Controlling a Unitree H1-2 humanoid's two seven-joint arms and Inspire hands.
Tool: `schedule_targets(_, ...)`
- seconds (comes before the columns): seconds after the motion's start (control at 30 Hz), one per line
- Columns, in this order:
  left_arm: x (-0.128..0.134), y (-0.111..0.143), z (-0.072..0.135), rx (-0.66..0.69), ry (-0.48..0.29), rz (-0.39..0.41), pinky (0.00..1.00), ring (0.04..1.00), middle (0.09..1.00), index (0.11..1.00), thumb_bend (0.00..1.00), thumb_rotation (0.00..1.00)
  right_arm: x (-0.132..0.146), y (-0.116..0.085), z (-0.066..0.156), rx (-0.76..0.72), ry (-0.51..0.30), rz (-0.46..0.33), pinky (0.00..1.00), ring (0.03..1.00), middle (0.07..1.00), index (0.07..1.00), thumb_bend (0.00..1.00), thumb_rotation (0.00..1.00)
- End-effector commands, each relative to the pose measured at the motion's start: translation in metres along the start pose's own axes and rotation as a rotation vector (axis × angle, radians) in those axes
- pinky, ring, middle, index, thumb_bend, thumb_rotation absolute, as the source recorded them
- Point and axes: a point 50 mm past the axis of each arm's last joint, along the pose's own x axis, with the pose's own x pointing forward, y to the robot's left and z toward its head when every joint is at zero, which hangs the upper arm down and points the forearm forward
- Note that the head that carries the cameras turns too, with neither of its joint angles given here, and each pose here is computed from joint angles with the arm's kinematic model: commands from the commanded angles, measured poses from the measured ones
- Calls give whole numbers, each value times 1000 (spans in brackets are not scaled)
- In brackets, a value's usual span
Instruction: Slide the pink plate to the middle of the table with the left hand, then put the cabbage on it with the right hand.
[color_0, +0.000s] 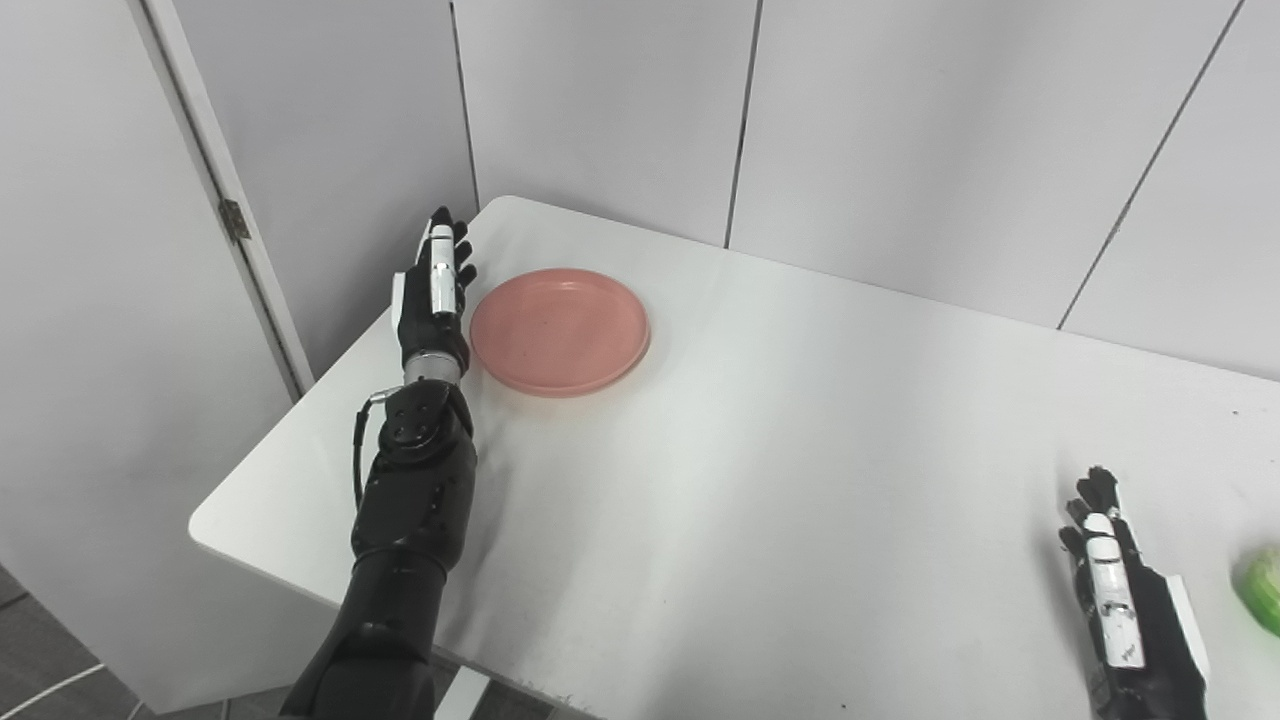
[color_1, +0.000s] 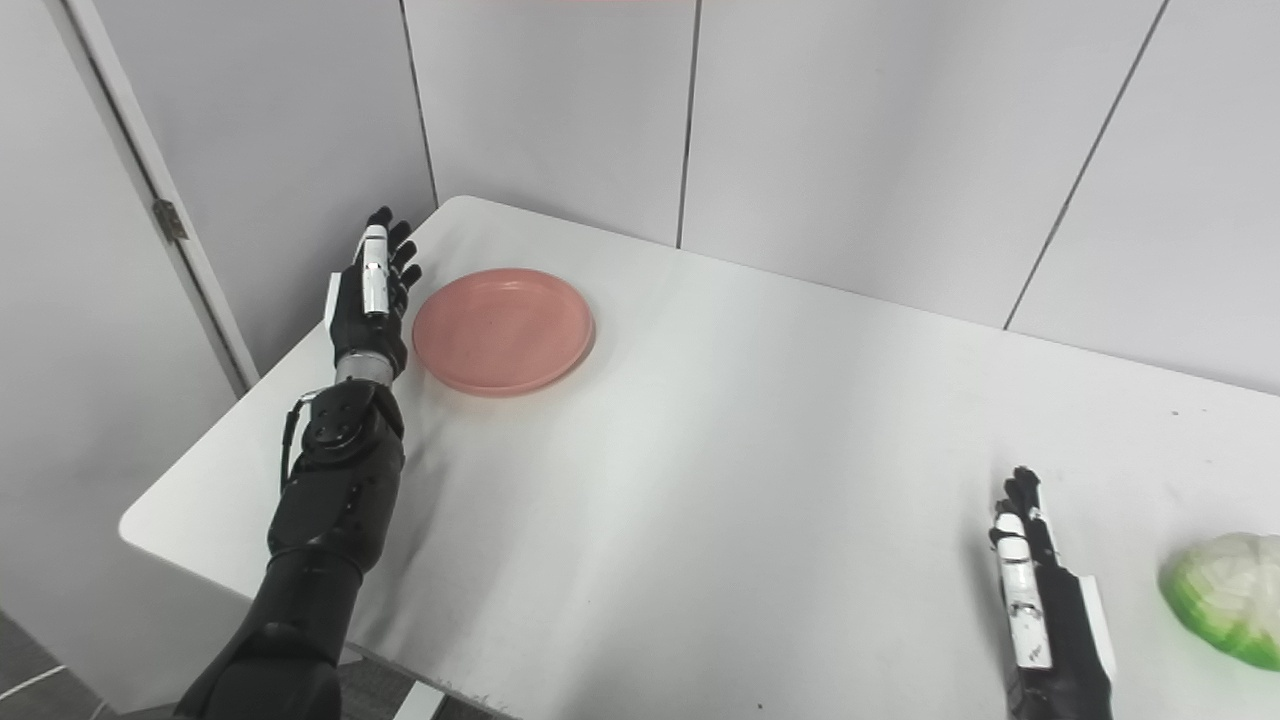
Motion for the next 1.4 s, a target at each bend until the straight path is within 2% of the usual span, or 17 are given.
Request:
schedule_targets(0.0,10,-1,19,-24,-87,-1,946,962,948,936,405,1000,-7,-7,-5,-8,0,-16,1000,997,1000,996,91,1000)
schedule_targets(0.57,6,12,-1,-15,-61,50,908,924,919,901,400,1000,-6,-10,-5,-5,-2,-11,1000,1000,1000,998,96,1000)
schedule_targets(1.0,11,14,-30,13,21,51,952,942,941,928,399,1000,-5,-10,-5,2,-1,-3,1000,1000,1000,1000,87,1000)
schedule_targets(1.23,12,3,-46,-1,81,-1,964,956,957,948,393,1000,-5,-10,-6,0,-3,-2,1000,1000,1000,1000,85,1000)
schedule_targets(1.37,12,-9,-55,-3,121,-33,941,937,934,923,382,1000,-5,-9,-6,-3,-3,-5,1000,1000,1000,1000,97,1000)
